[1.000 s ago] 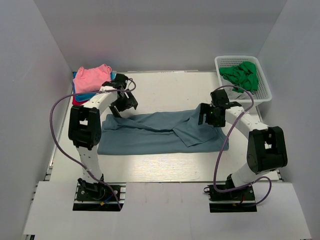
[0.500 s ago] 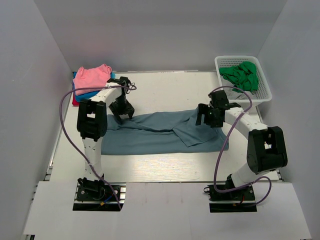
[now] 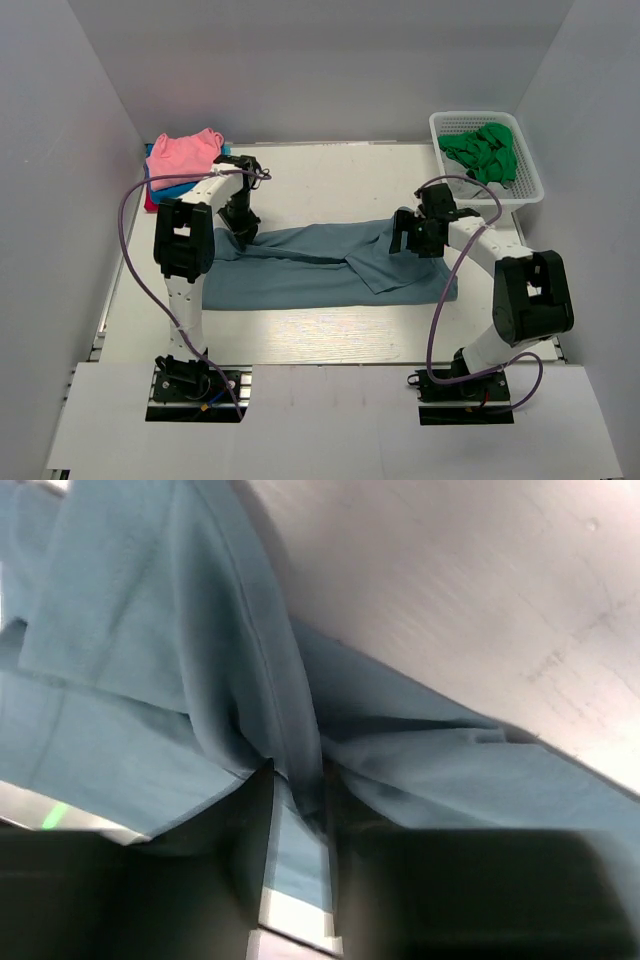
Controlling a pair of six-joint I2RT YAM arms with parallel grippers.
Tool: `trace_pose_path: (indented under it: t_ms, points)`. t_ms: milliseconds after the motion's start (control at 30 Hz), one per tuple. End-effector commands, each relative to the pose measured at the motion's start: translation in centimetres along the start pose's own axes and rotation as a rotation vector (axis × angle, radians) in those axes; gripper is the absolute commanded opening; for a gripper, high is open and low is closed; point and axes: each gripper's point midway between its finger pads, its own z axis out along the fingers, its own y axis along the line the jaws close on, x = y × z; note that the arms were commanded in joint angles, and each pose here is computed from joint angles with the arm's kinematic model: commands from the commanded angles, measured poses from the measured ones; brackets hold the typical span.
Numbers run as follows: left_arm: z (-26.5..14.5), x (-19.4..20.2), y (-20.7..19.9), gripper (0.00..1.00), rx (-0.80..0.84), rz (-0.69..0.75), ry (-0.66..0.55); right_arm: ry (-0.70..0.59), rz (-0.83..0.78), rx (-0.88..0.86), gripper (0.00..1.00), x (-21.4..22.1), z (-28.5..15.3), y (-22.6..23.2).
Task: Fold and stack the t-shirts
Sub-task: Fold the other side of the tshirt into a rectangle
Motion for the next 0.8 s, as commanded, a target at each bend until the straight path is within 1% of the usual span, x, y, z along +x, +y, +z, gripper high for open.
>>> trace_pose_path:
  t_ms: [0, 67, 100, 267, 400, 467, 500, 567, 667, 733, 767]
  points:
    - [-3.1, -1.3, 0.8, 0.28, 0.010, -0.028, -0.084, -0.005, -0.004, -0.031, 0.89, -0.3, 0.5, 0.6]
    - [-3.6, -1.7, 0.8, 0.20, 0.009, -0.040, -0.099, -0.004, -0.001, -0.037, 0.89, -0.3, 0.7, 0.6]
    - [-3.9, -1.7, 1.2, 0.15, -0.001, -0.039, -0.106, -0.003, -0.003, -0.038, 0.89, -0.4, 0.7, 0.6]
    - [-4.7, -1.3, 2.8, 0.13, -0.049, -0.057, -0.117, 0.003, -0.004, -0.043, 0.89, -0.3, 0.8, 0.7]
    - [-5.3, 0.1, 4.4, 0.13, -0.053, -0.093, -0.113, 0.007, -0.002, -0.045, 0.89, -0.3, 1.0, 0.7]
    - [-4.9, 1.3, 5.6, 0.13, -0.073, -0.111, -0.096, 0.013, -0.002, -0.046, 0.89, -0.1, 1.1, 0.7]
    - [-5.7, 1.5, 6.2, 0.13, -0.063, -0.144, -0.115, 0.018, -0.001, -0.046, 0.89, 0.0, 1.3, 0.7]
    - [-5.0, 2.9, 7.4, 0.13, -0.093, -0.167, -0.093, 0.023, -0.002, -0.050, 0.89, 0.2, 1.3, 0.8]
    - [-4.4, 4.7, 8.6, 0.20, -0.102, -0.173, -0.058, 0.017, -0.005, -0.057, 0.89, 0.0, 1.5, 0.9]
    - [-3.9, 6.0, 8.8, 0.20, -0.102, -0.179, -0.028, 0.026, -0.002, -0.057, 0.89, 0.2, 1.7, 0.8]
    - [-3.8, 6.4, 9.0, 0.26, -0.099, -0.178, -0.016, 0.026, -0.005, -0.057, 0.89, 0.2, 1.8, 0.8]
